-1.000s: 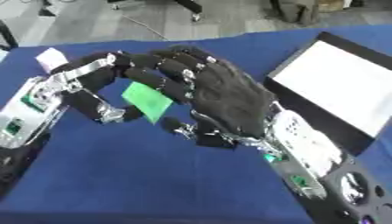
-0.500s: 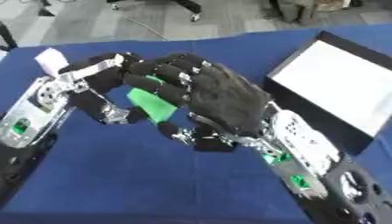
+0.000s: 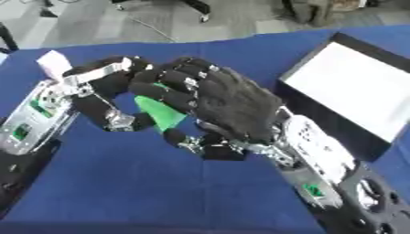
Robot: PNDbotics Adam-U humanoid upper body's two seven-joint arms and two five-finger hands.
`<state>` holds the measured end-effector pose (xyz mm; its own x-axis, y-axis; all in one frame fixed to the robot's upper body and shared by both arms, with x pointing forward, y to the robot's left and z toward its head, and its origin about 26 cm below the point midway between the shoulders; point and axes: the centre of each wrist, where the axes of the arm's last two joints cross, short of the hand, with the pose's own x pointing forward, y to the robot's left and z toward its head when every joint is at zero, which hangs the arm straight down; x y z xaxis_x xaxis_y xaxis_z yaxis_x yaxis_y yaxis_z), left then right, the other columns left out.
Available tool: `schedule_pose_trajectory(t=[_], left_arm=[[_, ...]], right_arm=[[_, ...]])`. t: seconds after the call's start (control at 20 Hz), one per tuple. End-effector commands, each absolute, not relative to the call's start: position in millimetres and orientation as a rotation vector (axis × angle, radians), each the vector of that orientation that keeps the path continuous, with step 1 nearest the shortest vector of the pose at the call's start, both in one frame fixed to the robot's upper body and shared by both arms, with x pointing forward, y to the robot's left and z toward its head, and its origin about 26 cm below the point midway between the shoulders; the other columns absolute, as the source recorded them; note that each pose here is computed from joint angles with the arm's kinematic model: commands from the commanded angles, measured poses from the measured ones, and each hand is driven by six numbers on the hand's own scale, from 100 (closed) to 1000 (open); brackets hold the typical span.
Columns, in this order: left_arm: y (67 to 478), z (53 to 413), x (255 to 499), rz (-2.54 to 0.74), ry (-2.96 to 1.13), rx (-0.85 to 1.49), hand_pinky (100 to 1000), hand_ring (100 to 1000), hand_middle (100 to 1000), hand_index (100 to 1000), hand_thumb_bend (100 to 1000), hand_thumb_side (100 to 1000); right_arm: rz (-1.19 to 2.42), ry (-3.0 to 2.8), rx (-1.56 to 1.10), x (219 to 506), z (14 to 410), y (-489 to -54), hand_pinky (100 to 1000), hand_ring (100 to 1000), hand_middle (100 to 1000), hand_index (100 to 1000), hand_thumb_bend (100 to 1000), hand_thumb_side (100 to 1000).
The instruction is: Pick up the objects with one hand, pass them to the other hand, and then place them into the box on the other side of the table.
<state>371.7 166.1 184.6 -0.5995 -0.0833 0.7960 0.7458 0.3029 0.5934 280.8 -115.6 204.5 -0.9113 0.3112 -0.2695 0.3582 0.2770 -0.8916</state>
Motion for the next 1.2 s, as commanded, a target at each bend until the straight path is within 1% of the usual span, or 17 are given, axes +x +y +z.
schedule_pose_trajectory(t=[0.05,0.4,0.6,0.7,0.75,0.85,0.9,0.95,1.05,1.1,1.15,1.2], left_arm=[[163.3,201.0,367.0,-1.437,-1.851,-0.602,680,439,417,443,100,272],[161.9,208.6,361.3,-1.511,-1.879,-0.589,681,444,419,444,100,267],[160.5,213.5,357.4,-1.556,-1.898,-0.573,682,445,420,445,100,264],[160.1,215.2,355.5,-1.575,-1.907,-0.566,682,446,420,445,100,264],[160.2,216.0,354.7,-1.583,-1.911,-0.563,683,447,421,446,100,264],[160.6,216.7,353.7,-1.592,-1.917,-0.559,683,448,422,447,100,263],[160.8,217.0,353.2,-1.597,-1.919,-0.557,684,450,423,447,100,262],[160.8,217.2,352.7,-1.603,-1.92,-0.556,685,451,424,448,100,262],[160.6,217.6,351.6,-1.621,-1.92,-0.556,687,455,427,451,100,261],[160.3,218.1,350.9,-1.634,-1.92,-0.556,688,458,429,453,100,260],[160.0,218.5,350.1,-1.647,-1.92,-0.556,690,461,432,456,100,259],[159.8,219.1,349.2,-1.661,-1.919,-0.557,691,462,434,458,100,259]], right_arm=[[-1.729,2.455,0.685,279.6,212.0,-116.4,841,850,851,950,218,100],[-1.778,2.422,0.698,279.8,212.6,-116.7,848,851,851,954,100,103],[-1.803,2.41,0.7,280.1,212.9,-117.1,848,847,817,951,100,108],[-1.805,2.411,0.699,280.2,212.9,-117.3,838,826,725,937,100,100],[-1.802,2.413,0.697,280.2,213.0,-117.3,836,824,713,929,100,100],[-1.782,2.42,0.699,280.4,213.4,-117.6,814,781,595,893,210,100],[-1.765,2.426,0.705,280.6,213.6,-117.9,803,759,550,874,248,100],[-1.747,2.432,0.712,280.7,213.7,-118.1,795,746,523,860,275,100],[-1.712,2.444,0.727,280.8,213.7,-118.2,777,714,468,827,299,100],[-1.697,2.451,0.731,280.7,213.5,-118.1,770,699,441,810,291,100],[-1.685,2.457,0.732,280.5,213.2,-117.9,761,682,409,792,254,100],[-1.675,2.465,0.731,280.4,212.8,-117.8,756,673,391,783,245,100]])
